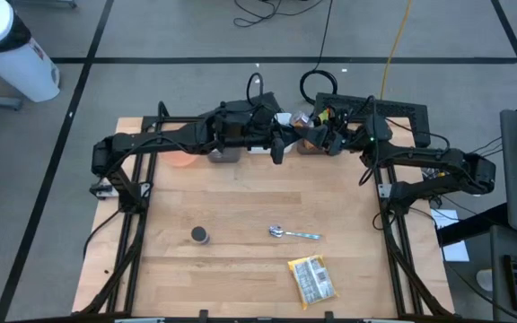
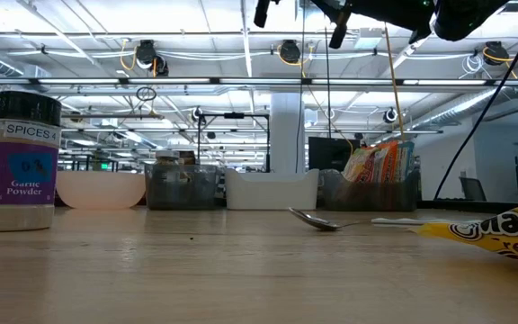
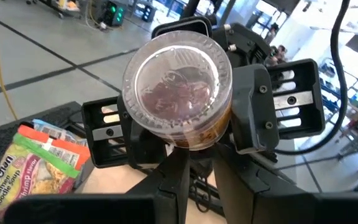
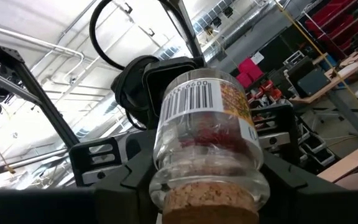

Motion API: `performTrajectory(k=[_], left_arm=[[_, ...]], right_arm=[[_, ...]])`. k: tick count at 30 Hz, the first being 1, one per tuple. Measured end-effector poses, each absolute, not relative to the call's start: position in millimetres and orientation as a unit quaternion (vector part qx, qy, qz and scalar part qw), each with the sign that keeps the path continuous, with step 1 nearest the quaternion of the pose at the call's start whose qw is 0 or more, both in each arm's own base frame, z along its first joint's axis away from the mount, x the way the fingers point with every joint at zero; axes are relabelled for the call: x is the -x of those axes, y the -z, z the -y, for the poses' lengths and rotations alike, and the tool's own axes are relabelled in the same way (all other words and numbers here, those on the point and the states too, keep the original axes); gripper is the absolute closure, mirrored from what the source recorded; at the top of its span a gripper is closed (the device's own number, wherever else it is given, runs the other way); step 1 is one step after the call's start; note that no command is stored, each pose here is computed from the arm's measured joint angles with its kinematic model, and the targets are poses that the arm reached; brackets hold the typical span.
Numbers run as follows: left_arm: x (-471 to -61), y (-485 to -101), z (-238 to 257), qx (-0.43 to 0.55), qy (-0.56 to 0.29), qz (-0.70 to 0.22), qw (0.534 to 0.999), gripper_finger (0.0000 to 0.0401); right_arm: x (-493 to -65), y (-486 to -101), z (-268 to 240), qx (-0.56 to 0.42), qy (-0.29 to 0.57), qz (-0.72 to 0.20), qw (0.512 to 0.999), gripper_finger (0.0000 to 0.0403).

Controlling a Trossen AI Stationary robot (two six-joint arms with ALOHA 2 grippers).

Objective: Pick & Place Food Item
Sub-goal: Put the brown seasoning bottle into the left black bin

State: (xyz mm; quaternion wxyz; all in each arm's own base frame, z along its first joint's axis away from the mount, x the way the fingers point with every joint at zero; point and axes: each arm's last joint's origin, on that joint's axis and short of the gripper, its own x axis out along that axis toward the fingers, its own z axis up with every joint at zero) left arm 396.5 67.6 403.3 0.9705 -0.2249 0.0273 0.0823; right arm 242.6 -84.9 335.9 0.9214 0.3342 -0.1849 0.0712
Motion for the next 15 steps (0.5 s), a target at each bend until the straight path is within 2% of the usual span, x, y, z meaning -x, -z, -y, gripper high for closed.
performTrajectory(k=[15], left_arm=[[-395.5, -397.3, -66.4, 0.211, -0.036, -0.072, 0.974, 0.0324]], right_arm=[[-243.8, -332.9, 84.6, -0.335, -0.076, 0.166, 0.924, 0.0233]])
